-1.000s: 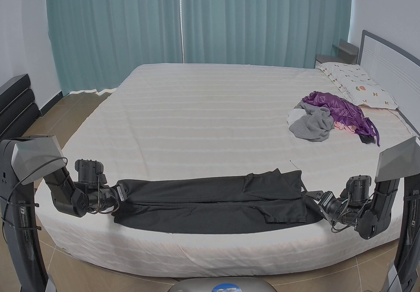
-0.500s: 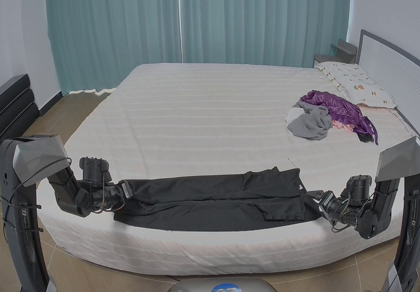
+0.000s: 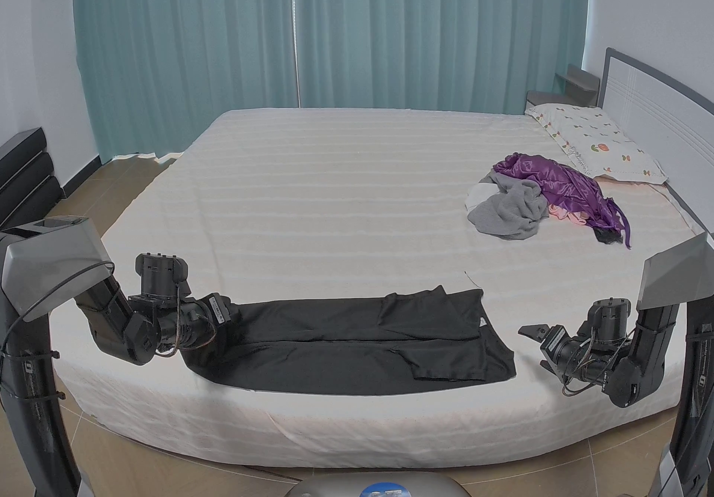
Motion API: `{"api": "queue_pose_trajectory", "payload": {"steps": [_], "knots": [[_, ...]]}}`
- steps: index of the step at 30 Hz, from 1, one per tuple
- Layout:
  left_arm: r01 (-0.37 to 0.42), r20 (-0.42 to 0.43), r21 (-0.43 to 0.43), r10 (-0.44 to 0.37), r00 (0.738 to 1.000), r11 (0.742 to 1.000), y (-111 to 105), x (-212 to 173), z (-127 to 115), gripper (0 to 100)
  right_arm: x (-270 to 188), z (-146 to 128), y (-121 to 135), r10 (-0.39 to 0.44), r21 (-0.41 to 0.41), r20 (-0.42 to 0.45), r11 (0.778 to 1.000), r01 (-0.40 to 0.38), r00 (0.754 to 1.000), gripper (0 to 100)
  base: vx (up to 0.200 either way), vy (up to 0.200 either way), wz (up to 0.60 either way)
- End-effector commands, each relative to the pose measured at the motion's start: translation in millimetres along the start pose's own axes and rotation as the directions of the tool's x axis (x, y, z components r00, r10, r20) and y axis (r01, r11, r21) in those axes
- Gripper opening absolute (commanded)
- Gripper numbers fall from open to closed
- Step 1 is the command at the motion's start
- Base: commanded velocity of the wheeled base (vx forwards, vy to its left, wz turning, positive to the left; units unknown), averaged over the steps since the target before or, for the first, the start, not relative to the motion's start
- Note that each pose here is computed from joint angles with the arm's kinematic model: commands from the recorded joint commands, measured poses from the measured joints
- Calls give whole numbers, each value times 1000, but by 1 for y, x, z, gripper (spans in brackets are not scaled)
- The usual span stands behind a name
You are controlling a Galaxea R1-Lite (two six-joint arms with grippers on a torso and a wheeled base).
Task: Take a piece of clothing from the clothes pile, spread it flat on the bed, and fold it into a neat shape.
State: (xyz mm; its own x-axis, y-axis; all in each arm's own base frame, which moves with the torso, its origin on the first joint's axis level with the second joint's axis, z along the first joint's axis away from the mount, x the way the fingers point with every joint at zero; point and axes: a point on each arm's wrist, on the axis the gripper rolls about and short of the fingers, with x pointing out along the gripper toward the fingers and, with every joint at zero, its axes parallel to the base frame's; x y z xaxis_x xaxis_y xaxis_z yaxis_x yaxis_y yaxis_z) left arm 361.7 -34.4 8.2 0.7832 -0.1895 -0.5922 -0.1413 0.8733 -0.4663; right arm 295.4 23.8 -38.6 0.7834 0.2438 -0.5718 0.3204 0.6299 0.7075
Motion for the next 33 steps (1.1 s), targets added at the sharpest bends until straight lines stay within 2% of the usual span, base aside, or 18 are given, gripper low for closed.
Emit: {"api": "queue_pose_trajectory", "payload": {"steps": [1,7,11,15,30,33], "knots": [[9,26,14,-9,1000,1000,-11,-6,2,0,0,0,0,1,0,0,1000,-1,1000,100,0,-200,0],[29,55,-24,-27,998,999,-23,-13,9,0,0,0,0,2,1,-1,1000,-2,1000,100,0,-200,0],[39,47,-16,-39,998,999,-32,-14,10,0,0,0,0,2,1,-1,1000,-2,1000,100,0,-200,0],[34,34,2,-34,999,999,-50,-20,15,0,0,0,0,3,1,0,1000,-3,1000,100,0,-200,0],[79,-73,78,-73,995,994,-109,-14,8,0,0,0,0,2,1,-1,1000,-2,1000,100,0,-200,0],[67,-80,91,-60,995,994,-116,-10,4,0,0,0,0,1,1,0,1000,-1,1000,100,0,-200,0]]}}
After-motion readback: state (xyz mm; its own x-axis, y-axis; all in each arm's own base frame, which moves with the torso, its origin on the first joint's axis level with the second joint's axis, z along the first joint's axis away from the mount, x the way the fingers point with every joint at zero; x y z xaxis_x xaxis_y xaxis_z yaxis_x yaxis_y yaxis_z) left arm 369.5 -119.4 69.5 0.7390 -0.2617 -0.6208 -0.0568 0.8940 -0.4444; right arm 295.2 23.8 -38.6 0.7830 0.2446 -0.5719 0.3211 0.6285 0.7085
